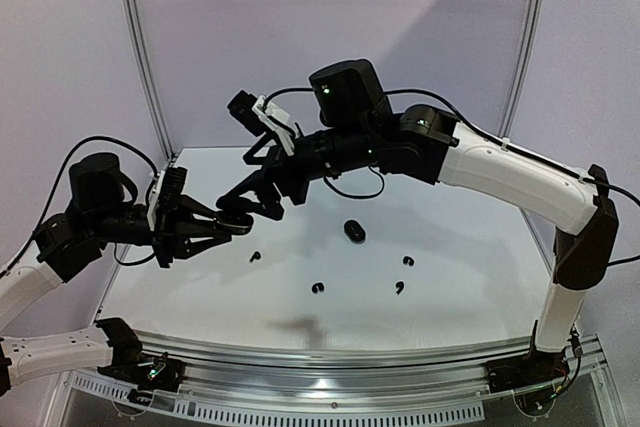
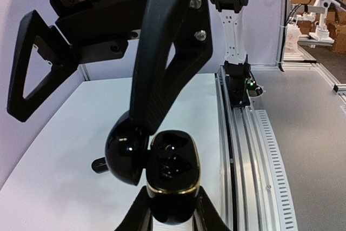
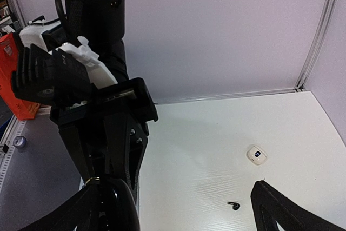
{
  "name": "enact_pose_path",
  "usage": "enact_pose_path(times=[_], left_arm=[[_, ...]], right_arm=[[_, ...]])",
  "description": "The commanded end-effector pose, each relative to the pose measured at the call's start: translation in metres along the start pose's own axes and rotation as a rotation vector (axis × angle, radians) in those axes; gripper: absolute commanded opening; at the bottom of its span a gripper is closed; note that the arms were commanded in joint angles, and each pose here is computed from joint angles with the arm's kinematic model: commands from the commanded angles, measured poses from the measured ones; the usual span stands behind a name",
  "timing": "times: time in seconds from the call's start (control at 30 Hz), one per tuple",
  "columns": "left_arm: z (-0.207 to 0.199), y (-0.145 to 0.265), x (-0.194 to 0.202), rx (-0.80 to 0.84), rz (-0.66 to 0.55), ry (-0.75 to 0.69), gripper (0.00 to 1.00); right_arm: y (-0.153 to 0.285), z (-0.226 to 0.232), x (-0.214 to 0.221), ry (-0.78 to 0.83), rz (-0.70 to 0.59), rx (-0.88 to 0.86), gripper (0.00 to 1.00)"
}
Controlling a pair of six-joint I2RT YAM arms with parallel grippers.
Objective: Insert the wireless bluetooth earbuds into the charging case
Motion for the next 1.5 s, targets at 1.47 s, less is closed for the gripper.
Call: enact_pose_path(times=[1.47], left_arm=[[-0.005, 0.000, -0.011, 0.039, -0.077, -0.131, 0.00]], right_arm=[[-0.004, -0.018, 0.018, -0.103, 0.075, 0.024, 0.95]])
Point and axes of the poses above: each gripper's point midway between its finger pads, its own y axis back along the fingers, its own z axis along the line the jaws close on, x = y × z, the point moved 7 cm from there along y, back along the fingers, and after that the axes turned 11 degrees about -y, right-handed, at the moved point
